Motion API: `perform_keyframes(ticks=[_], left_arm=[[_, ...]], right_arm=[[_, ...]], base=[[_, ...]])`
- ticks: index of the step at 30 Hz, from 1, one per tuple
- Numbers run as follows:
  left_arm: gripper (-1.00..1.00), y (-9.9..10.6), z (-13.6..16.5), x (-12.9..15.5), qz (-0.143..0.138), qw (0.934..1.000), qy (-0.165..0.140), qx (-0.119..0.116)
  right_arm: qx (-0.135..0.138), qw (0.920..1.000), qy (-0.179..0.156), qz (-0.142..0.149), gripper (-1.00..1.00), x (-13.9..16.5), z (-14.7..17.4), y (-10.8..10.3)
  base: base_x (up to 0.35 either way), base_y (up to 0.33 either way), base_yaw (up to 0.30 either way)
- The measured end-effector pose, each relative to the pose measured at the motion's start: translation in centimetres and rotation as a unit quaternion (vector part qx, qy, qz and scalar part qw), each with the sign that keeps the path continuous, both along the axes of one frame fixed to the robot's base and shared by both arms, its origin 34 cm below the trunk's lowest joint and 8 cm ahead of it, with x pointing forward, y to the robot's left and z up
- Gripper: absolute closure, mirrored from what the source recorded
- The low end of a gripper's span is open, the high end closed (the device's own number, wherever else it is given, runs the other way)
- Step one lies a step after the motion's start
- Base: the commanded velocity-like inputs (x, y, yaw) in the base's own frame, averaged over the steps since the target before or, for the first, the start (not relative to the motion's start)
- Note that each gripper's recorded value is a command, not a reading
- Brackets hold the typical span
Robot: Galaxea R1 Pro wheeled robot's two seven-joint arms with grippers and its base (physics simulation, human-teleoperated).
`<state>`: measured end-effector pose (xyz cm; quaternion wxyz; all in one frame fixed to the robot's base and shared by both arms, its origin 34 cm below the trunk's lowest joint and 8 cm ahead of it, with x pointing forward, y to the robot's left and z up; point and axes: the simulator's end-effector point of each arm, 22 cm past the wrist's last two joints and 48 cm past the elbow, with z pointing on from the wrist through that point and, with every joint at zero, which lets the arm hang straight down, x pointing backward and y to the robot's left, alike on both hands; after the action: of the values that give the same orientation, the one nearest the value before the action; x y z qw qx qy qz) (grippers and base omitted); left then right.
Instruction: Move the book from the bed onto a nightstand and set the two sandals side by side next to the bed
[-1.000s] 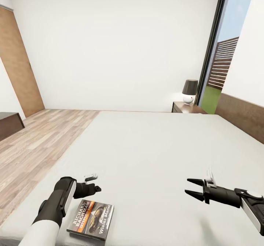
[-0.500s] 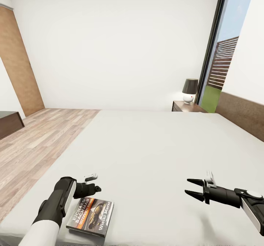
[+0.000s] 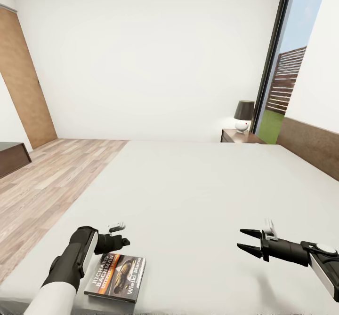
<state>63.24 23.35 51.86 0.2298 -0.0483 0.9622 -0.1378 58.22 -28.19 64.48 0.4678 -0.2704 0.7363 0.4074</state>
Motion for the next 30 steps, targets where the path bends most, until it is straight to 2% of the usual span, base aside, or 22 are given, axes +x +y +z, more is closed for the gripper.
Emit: perform_keyframes(ticks=[30], left_arm=[[-1.00,0.00,-0.41,-0.06,0.000,1.0000,-0.001,0.000]], right_arm=[[0.000,1.0000,-0.001,0.000,-1.00,-0.09,-0.41,0.01]], base=[[0.000,0.000,0.000]])
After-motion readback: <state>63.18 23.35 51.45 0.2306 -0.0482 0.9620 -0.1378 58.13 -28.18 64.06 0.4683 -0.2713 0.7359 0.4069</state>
